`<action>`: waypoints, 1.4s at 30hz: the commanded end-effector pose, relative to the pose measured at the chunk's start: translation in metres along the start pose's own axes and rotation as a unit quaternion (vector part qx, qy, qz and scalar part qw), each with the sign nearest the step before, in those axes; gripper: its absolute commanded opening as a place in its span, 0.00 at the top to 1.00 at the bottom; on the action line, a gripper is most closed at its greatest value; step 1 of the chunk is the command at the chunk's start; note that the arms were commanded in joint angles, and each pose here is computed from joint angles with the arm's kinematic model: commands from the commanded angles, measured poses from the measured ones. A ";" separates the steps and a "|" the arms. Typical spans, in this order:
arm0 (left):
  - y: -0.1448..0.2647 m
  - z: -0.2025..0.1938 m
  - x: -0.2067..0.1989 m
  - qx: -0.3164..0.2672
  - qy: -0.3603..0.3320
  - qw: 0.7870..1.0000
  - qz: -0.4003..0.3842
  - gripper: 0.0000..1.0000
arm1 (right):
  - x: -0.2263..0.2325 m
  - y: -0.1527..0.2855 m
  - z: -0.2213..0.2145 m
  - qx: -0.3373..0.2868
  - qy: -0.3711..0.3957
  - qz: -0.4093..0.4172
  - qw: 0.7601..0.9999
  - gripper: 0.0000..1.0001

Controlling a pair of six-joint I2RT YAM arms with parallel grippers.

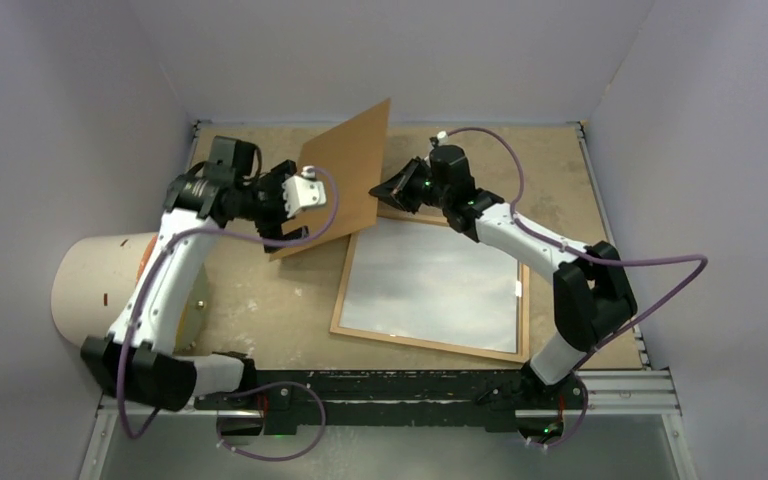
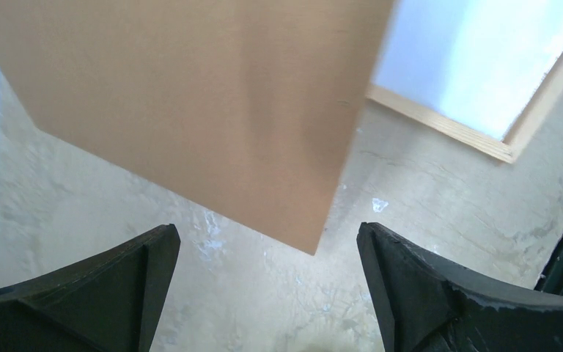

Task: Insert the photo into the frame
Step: Turn over the photo frame item at the center of the board.

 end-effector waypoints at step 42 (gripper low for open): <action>0.059 0.070 -0.014 -0.120 -0.215 0.923 0.296 1.00 | 0.122 0.182 0.017 -0.079 0.442 0.082 0.890 0.01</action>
Point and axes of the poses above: each gripper's point midway between its finger pads, its own y axis back along the fingers, its own x axis along the line the jaws close on, z = x × y, the point moved 8 cm from there along y, back along the fingers, and after that the axes turned 3 degrees about y, right-handed, at the moved point
